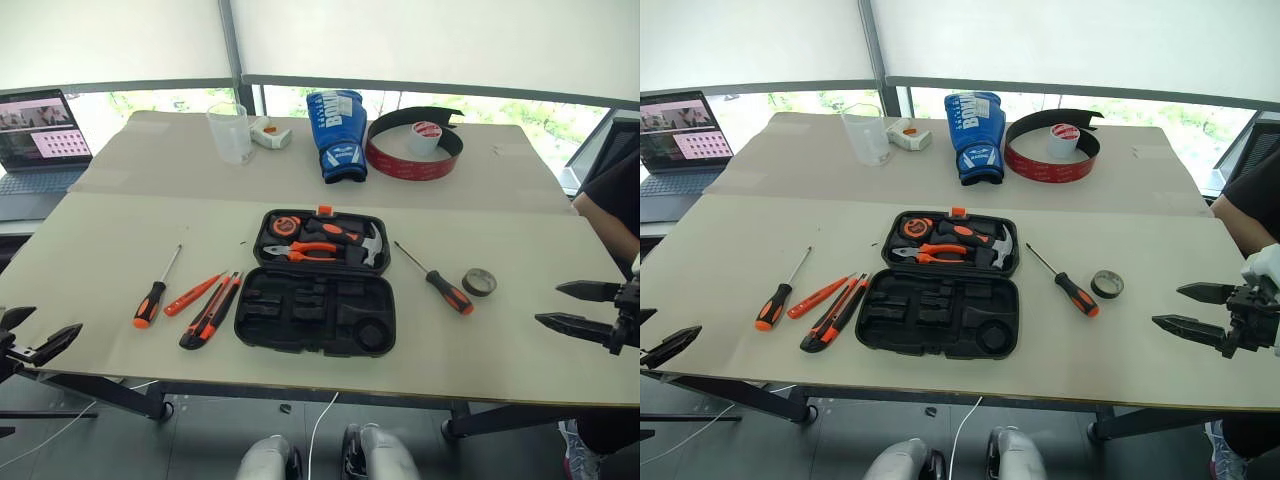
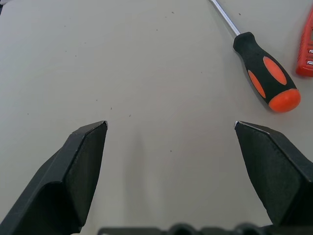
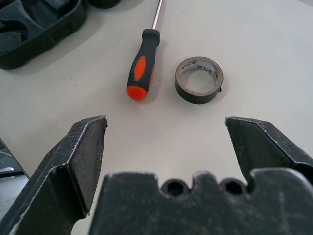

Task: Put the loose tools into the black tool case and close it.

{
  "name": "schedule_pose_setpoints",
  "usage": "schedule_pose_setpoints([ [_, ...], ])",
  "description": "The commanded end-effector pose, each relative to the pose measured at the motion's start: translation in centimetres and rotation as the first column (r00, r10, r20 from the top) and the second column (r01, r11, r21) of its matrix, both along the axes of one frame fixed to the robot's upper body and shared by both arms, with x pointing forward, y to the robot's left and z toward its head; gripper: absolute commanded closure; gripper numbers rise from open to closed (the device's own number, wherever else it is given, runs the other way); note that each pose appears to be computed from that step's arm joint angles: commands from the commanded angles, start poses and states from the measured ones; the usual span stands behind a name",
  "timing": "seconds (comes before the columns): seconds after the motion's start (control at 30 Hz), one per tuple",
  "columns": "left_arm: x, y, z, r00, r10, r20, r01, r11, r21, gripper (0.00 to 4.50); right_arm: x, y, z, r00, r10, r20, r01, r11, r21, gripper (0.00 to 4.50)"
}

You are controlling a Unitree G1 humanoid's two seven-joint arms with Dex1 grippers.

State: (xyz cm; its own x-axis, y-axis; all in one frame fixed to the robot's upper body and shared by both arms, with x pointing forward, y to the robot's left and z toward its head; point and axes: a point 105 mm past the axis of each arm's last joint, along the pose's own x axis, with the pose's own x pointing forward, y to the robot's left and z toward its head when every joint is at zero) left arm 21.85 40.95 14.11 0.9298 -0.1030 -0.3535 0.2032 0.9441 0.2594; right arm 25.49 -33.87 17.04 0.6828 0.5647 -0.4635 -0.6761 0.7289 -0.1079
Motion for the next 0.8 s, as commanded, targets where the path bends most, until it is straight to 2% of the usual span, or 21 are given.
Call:
schedule_pose_setpoints([
  [0.03, 0.0, 0.0, 0.8, 1.0, 0.009, 0.024, -0.01, 1.0, 0.014, 0.03, 0.5, 0.2, 1.3, 0.998, -0.006, 0.056, 0.007, 0.999, -0.032, 0.0],
  [0.1, 0.1, -0.4, 0.7, 1.0, 0.017, 0.013, -0.017, 1.0, 0.011, 0.03, 1.0, 0.4, 1.6, 0.996, -0.013, 0.083, 0.017, 0.999, -0.045, 0.0],
  [0.23, 1.7, -2.0, 2.2, 0.999, 0.037, 0.022, -0.036, 0.998, -0.059, 0.03, 1.7, 2.3, 3.6, 0.988, 0.041, 0.146, -0.035, 0.999, -0.042, 0.0],
  [0.37, 3.6, -4.3, 2.5, 0.998, 0.05, -0.027, -0.052, 0.992, -0.112, 0.03, 1.6, 8.0, 5.7, 0.955, 0.227, 0.189, -0.226, 0.974, -0.026, 0.0],
  [0.5, 5.1, -5.6, 1.1, 0.99, 0.063, -0.126, -0.08, 0.987, -0.137, 0.03, 0.3, 13.4, 6.2, 0.892, 0.405, 0.199, -0.406, 0.913, -0.041, 0.0],
  [0.6, 6.4, -5.7, 0.2, 0.984, 0.093, -0.152, -0.117, 0.981, -0.154, 0.03, -0.7, 16.5, 7.0, 0.839, 0.496, 0.224, -0.502, 0.864, -0.034, 0.0],
  [0.8, 7.8, -6.8, -2.5, 0.97, 0.041, -0.24, -0.078, 0.986, -0.145, 0.03, -3.0, 19.3, 7.4, 0.769, 0.602, 0.215, -0.617, 0.787, 0.001, 0.0],
])
